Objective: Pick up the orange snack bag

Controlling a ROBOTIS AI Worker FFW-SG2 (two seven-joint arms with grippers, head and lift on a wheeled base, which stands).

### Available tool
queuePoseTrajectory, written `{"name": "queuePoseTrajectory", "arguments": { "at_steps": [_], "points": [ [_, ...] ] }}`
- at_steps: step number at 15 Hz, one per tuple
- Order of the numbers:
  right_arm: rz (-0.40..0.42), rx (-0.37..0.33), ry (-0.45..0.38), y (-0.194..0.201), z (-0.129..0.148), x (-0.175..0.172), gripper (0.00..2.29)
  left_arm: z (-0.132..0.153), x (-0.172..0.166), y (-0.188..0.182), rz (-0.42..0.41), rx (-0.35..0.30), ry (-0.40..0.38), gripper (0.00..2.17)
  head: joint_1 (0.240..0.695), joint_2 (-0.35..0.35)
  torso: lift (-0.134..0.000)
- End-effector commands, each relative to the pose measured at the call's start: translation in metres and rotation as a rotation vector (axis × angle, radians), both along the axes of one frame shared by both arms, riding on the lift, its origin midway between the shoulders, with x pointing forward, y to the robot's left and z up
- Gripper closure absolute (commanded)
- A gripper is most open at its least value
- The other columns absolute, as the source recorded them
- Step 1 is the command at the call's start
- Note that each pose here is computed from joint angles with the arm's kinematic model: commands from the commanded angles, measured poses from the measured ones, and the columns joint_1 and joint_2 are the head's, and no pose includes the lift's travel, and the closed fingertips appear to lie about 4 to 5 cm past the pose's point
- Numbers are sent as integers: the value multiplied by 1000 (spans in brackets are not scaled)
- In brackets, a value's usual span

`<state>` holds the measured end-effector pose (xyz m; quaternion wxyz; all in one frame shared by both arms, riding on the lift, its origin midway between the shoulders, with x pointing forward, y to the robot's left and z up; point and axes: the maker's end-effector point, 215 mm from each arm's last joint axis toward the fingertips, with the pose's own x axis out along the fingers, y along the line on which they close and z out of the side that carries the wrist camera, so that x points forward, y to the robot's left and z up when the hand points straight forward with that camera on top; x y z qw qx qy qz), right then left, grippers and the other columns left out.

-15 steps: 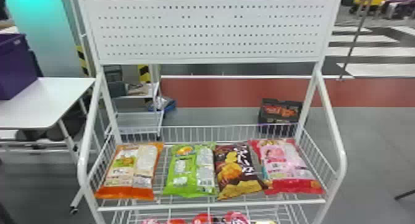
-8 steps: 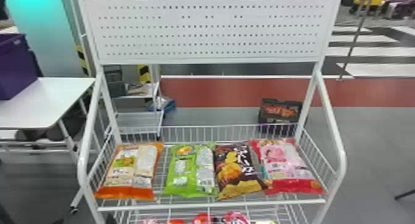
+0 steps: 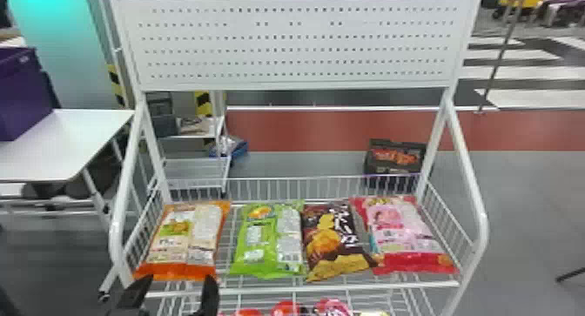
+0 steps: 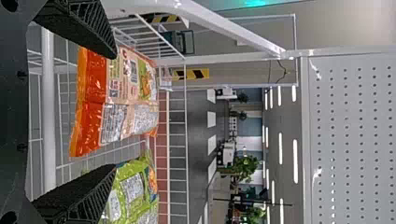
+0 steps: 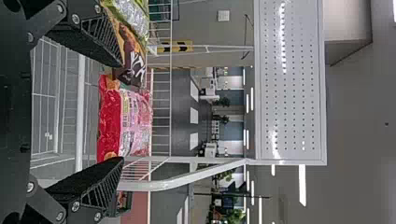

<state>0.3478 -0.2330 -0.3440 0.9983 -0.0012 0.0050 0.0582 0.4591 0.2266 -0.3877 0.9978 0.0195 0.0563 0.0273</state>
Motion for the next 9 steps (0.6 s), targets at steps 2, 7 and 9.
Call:
{"name": "queuePoseTrajectory", "arguments": {
  "at_steps": [2, 7, 9],
  "points": [
    [0, -1, -5, -1, 1, 1, 194, -10, 31, -3, 9, 18, 21, 46, 499, 0, 0],
    [0, -2, -2, -1, -2, 2, 194, -18, 74, 6, 35, 60, 70, 46, 499, 0, 0],
    [0, -2, 2, -1, -4, 2, 194, -18, 91, 10, 40, 66, 77, 46, 499, 0, 0]
  ]
}}
